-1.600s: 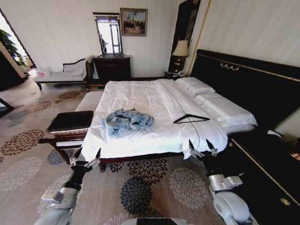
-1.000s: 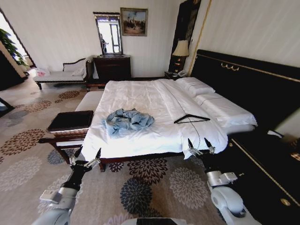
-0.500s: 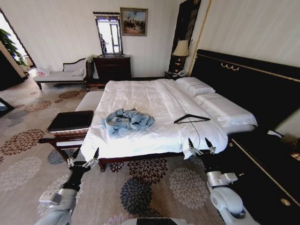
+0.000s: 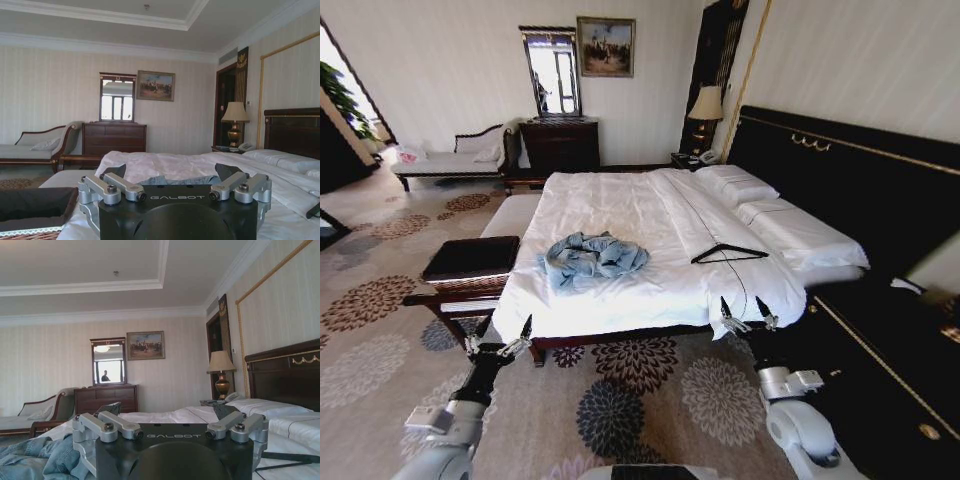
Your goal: Pick up the clothes from the bed and hang them on the clothes hanger.
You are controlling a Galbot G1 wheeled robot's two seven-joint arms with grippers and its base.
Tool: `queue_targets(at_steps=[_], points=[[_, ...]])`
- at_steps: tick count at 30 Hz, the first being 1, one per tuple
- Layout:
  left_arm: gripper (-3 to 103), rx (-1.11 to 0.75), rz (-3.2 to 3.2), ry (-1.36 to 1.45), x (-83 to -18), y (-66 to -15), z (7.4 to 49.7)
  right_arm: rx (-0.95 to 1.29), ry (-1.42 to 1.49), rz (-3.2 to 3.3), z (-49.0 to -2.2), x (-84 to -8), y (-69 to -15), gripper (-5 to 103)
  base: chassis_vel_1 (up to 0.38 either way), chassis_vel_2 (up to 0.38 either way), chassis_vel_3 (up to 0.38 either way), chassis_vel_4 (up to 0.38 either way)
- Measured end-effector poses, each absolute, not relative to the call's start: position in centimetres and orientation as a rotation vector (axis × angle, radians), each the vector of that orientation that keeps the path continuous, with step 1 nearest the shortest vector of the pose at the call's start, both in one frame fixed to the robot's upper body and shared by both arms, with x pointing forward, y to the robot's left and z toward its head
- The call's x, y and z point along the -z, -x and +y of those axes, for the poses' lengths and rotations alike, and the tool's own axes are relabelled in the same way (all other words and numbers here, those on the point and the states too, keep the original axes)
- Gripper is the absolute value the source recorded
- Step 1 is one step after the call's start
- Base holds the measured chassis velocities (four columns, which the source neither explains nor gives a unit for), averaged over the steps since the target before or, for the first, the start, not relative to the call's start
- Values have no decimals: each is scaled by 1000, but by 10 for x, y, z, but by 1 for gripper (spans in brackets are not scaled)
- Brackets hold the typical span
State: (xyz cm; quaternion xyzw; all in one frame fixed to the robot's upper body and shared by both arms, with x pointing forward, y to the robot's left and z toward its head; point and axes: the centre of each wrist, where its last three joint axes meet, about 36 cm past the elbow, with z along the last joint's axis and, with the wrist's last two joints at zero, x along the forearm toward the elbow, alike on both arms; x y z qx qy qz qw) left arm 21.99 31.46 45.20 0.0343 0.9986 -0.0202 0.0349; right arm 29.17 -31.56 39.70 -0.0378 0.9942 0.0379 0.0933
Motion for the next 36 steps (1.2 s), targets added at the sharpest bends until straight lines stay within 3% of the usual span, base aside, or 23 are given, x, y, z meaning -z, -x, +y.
queue_targets(at_steps=[36], points=[[100,69,3073,-94,-446,-223,317,-116,134,2947,-312,-389,-291,100,-80,85,81,-87]])
